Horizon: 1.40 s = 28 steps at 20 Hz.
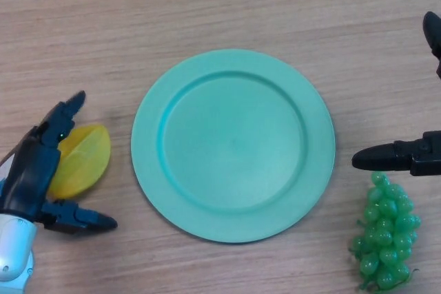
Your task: Pick up the yellow starfruit and place it on the plate
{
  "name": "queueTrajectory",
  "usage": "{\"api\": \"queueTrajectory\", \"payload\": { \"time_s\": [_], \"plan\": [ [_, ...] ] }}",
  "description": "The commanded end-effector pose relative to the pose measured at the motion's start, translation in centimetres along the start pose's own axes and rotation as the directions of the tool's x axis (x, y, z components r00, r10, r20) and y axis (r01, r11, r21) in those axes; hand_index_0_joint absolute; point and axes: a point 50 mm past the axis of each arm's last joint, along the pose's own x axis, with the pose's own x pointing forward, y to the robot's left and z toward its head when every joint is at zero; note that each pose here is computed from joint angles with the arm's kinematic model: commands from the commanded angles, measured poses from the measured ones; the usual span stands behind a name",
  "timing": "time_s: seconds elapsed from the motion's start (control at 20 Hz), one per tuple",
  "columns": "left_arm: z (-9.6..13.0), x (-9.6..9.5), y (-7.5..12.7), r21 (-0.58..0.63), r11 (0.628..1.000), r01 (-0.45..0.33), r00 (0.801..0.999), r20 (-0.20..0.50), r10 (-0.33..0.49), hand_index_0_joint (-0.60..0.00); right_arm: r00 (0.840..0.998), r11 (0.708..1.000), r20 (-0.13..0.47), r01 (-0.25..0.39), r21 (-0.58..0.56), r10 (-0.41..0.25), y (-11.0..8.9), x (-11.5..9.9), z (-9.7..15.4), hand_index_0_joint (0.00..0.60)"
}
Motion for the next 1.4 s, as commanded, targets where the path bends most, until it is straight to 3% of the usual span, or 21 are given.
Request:
{"api": "queueTrajectory", "payload": {
  "time_s": [0.05,0.15,0.4,0.5,0.6,0.7,0.75,0.8,1.0,1.15,1.25,1.35,1.4],
  "plan": [
    [0.7,0.0,4.0,-0.019,0.978,-0.210,0.974,0.079,0.211,-0.600,0.982,0.998,0.183,0.059,-0.034,-0.052,-1.2,-0.4,3.1,0.000],
    [0.8,0.0,4.6,-0.075,0.968,-0.241,0.968,0.060,0.245,-0.600,0.982,0.998,0.182,0.057,-0.029,-0.050,-1.2,-0.4,3.1,0.000],
    [0.5,-0.5,6.0,-0.124,0.967,-0.223,0.975,-0.020,0.222,-0.600,0.983,0.998,0.181,0.048,-0.037,-0.041,-1.1,-0.2,3.3,0.000],
    [1.0,-0.7,6.8,-0.082,0.971,-0.226,0.974,-0.004,0.226,-0.600,0.983,0.999,0.179,0.040,-0.024,-0.035,-1.0,-0.3,3.1,0.000],
    [2.1,-0.7,6.9,-0.048,0.974,-0.222,0.974,0.045,0.224,-0.600,0.984,0.999,0.175,0.031,-0.013,-0.028,-1.0,-0.3,3.1,0.000],
    [4.4,-0.5,7.0,-0.038,0.959,-0.281,0.943,0.176,0.283,-0.600,0.984,0.999,0.178,0.031,-0.013,-0.028,-1.1,-0.2,3.1,0.000],
    [5.9,-0.6,6.8,-0.042,0.949,-0.313,0.912,0.266,0.313,-0.600,0.983,0.999,0.182,0.031,-0.017,-0.028,-1.1,-0.3,3.1,0.000],
    [6.5,-0.6,6.6,-0.049,0.950,-0.309,0.905,0.291,0.309,-0.600,0.983,0.999,0.183,0.031,-0.020,-0.027,-1.1,-0.3,3.1,0.000],
    [9.1,-0.4,3.5,-0.117,0.979,-0.165,0.908,0.370,0.197,-0.600,0.984,1.000,0.174,0.023,0.000,-0.023,-1.0,-0.5,3.0,0.000],
    [10.3,-0.2,1.0,-0.142,0.990,0.025,0.922,0.386,0.032,-0.600,0.982,0.999,0.183,0.038,0.011,-0.039,-1.3,-0.3,3.1,0.000],
    [10.4,-0.2,-0.5,-0.085,0.984,0.154,0.918,0.381,-0.110,-0.600,0.981,0.999,0.187,0.039,0.016,-0.042,-1.3,-0.5,3.2,0.000],
    [10.3,0.0,-1.3,-0.089,0.971,0.222,0.922,0.344,-0.179,-0.600,0.983,0.999,0.176,0.040,0.023,-0.044,-1.3,-0.4,3.1,0.000],
    [10.3,0.2,-1.6,-0.030,0.977,0.212,0.910,0.370,-0.186,-0.600,0.983,0.999,0.176,0.041,0.024,-0.044,-1.2,-0.4,3.1,0.000]
  ]
}}
